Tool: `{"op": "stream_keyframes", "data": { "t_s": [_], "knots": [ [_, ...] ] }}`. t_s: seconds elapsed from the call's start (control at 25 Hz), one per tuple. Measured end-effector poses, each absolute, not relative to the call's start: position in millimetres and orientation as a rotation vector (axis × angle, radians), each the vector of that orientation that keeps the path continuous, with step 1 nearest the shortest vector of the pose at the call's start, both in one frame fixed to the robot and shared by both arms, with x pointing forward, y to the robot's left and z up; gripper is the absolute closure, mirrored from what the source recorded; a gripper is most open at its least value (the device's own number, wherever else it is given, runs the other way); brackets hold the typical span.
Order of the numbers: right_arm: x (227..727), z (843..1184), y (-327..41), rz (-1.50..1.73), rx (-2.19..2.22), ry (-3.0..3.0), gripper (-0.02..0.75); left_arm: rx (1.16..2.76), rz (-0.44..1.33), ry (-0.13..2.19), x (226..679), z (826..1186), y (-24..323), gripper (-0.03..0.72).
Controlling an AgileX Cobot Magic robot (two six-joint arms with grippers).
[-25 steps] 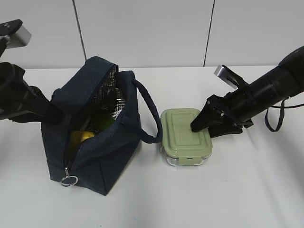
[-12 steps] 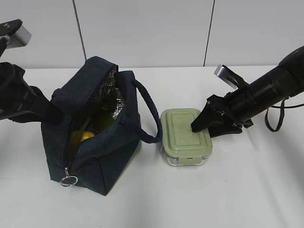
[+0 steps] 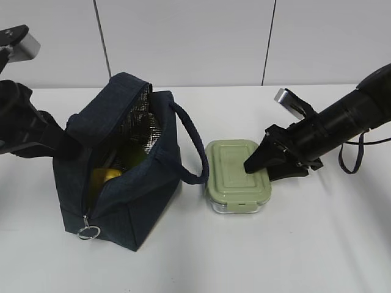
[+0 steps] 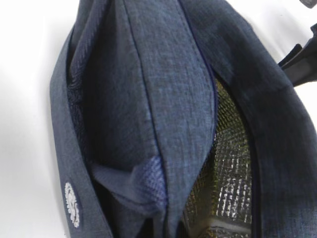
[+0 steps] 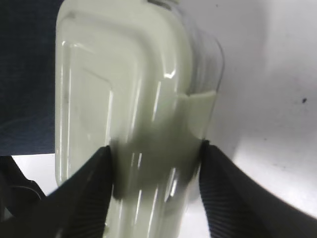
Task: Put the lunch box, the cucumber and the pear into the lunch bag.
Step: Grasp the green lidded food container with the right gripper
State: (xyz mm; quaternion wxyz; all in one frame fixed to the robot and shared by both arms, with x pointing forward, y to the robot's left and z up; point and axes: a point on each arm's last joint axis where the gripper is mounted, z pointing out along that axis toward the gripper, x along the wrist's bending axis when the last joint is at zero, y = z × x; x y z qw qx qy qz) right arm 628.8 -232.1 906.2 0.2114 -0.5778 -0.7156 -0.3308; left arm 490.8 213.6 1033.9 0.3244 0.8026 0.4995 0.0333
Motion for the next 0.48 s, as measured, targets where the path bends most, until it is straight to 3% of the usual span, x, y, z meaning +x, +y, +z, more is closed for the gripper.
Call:
{"op": "stream_keyframes", "data": {
  "t_s": [0.16, 0.48],
  "knots": [
    [629.5, 907.7, -232.1, -0.93, -1.603, -1.975, 0.458, 2.107, 0.089, 1.309, 490.8, 1033.8, 213.7, 0.687],
    [629.4, 911.1, -232.5, -0.933, -1.598, -1.994, 0.464, 2.107, 0.089, 1.309, 490.8, 1033.8, 213.7, 0.687]
  ]
}}
